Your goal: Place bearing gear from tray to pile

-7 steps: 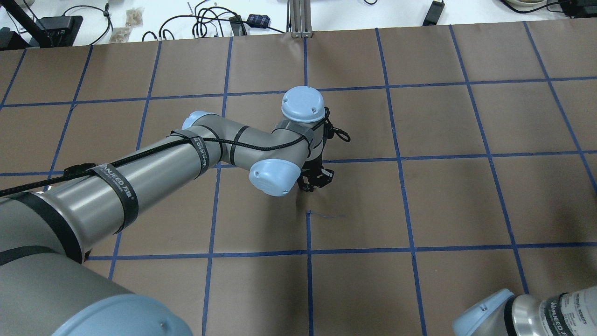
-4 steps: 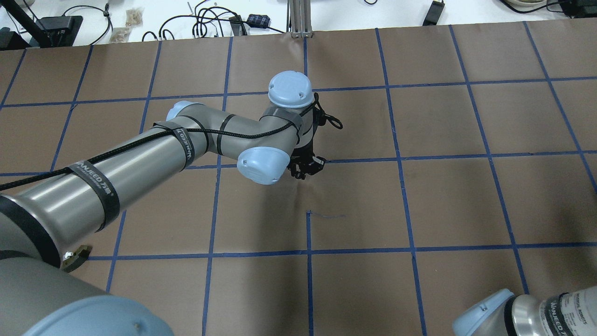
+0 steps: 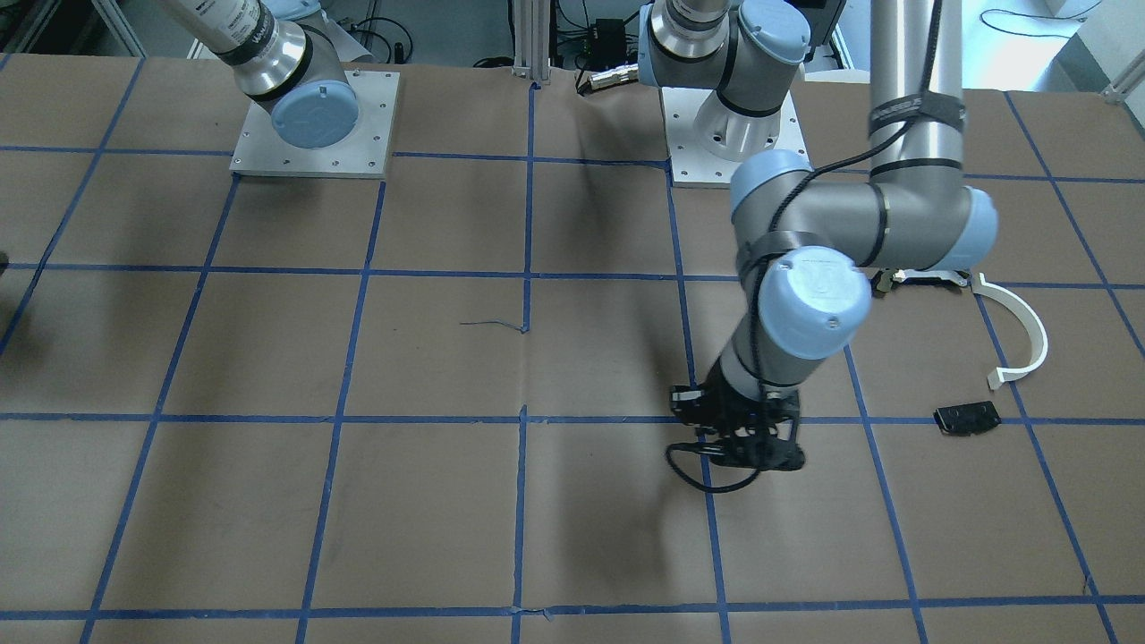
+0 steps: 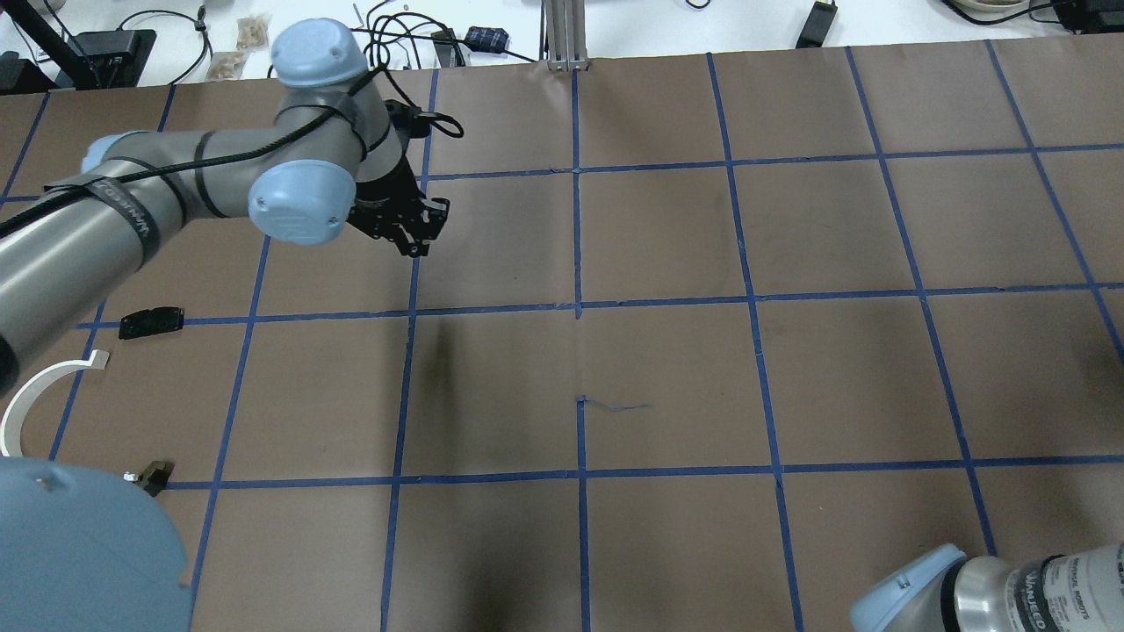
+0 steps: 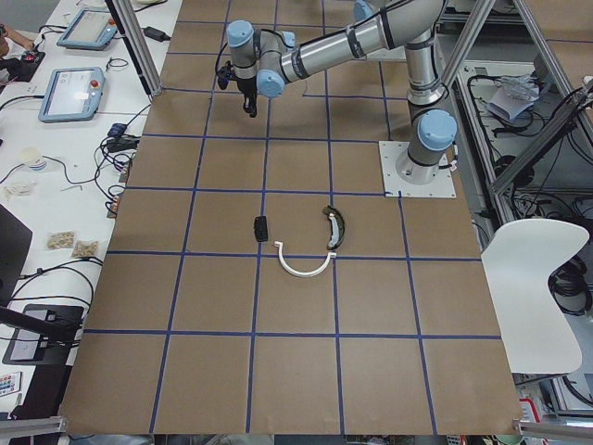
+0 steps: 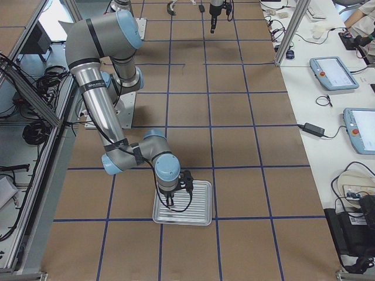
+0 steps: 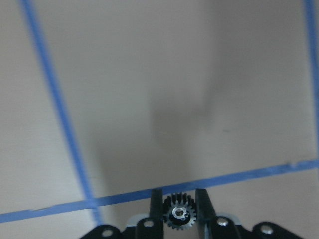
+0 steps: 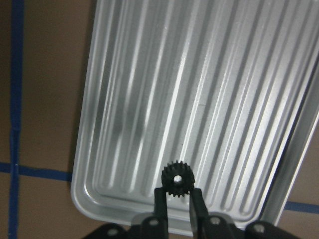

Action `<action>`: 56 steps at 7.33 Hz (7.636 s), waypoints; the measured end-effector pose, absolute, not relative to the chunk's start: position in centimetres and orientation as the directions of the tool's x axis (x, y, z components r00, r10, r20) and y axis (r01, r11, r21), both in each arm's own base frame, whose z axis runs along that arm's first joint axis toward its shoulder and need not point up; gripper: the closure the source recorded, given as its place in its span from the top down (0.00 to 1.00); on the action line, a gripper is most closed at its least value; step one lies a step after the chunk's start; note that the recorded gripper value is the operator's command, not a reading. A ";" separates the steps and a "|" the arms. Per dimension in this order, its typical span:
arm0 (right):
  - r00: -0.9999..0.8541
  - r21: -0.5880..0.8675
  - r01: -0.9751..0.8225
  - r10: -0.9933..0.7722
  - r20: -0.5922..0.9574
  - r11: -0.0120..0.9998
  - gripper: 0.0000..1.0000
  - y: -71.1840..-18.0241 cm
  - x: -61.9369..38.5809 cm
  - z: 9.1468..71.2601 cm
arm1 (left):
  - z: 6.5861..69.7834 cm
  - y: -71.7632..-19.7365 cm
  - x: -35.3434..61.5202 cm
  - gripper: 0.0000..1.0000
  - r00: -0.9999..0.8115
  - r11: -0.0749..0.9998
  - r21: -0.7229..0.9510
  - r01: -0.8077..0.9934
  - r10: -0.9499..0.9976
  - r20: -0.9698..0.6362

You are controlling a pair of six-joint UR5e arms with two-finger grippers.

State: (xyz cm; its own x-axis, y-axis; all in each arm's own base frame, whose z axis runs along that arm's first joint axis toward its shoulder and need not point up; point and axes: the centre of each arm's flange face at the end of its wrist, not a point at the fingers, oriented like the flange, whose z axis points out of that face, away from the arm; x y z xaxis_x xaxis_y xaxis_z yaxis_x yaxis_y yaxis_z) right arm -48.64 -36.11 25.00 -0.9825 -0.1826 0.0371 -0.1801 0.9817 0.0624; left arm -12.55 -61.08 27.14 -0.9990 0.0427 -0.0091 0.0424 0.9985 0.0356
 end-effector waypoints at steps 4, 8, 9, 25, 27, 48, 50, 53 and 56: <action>-0.954 -0.009 -0.293 -0.292 0.073 0.956 0.26 -41.4 -31.2 42.1 | 28.1 -59.7 11.1 0.00 -0.996 0.994 0.112 0.000 0.010 -0.089; -0.973 -0.074 -0.224 -0.219 0.065 0.972 0.28 -46.3 -6.2 50.1 | 23.1 -51.0 28.8 0.00 -1.000 0.984 0.175 -0.027 -0.024 -0.019; -0.987 -0.077 -0.160 -0.157 0.043 0.984 0.28 -47.0 -0.1 50.2 | 22.3 -49.9 29.8 0.00 -0.999 0.982 0.184 -0.034 -0.033 -0.008; -0.993 0.013 -0.114 -0.114 -0.034 0.993 1.00 -50.4 14.1 42.9 | 28.6 -58.2 6.0 1.00 -0.996 0.991 0.114 0.071 0.077 -0.046; -0.999 -0.004 -0.045 -0.045 0.006 0.999 1.00 -48.9 7.8 48.1 | 29.1 -57.6 0.1 1.00 -0.998 0.992 0.124 0.016 0.022 -0.050; -0.998 -0.166 0.031 0.040 0.053 0.986 1.00 -53.8 15.8 51.1 | 15.6 -51.8 -11.2 0.18 -0.987 0.909 0.388 -0.151 -0.163 -0.002; -0.998 -0.166 0.031 0.040 0.054 0.986 1.00 -53.8 15.8 51.1 | 15.7 -51.8 -11.1 0.00 -0.987 0.911 0.385 -0.148 -0.159 -0.003; -0.998 -0.166 0.027 0.037 0.054 0.986 1.00 -53.7 15.8 51.1 | 16.5 -52.5 -10.9 0.00 -0.987 0.916 0.371 -0.150 -0.162 0.001; -0.998 -0.168 0.025 0.035 0.055 0.985 1.00 -53.6 15.8 51.3 | 22.1 -56.7 -4.7 0.00 -0.993 0.935 0.336 -0.114 -0.116 -0.016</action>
State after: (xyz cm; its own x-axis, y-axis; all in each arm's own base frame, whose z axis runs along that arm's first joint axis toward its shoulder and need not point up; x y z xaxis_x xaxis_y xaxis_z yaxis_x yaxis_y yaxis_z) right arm 15.75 -53.62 51.27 -0.9979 0.0347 0.0545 0.0251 0.9854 -0.1684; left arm -4.71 -56.75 22.08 -0.9932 -0.1155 -0.0160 -0.1142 0.9349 0.3361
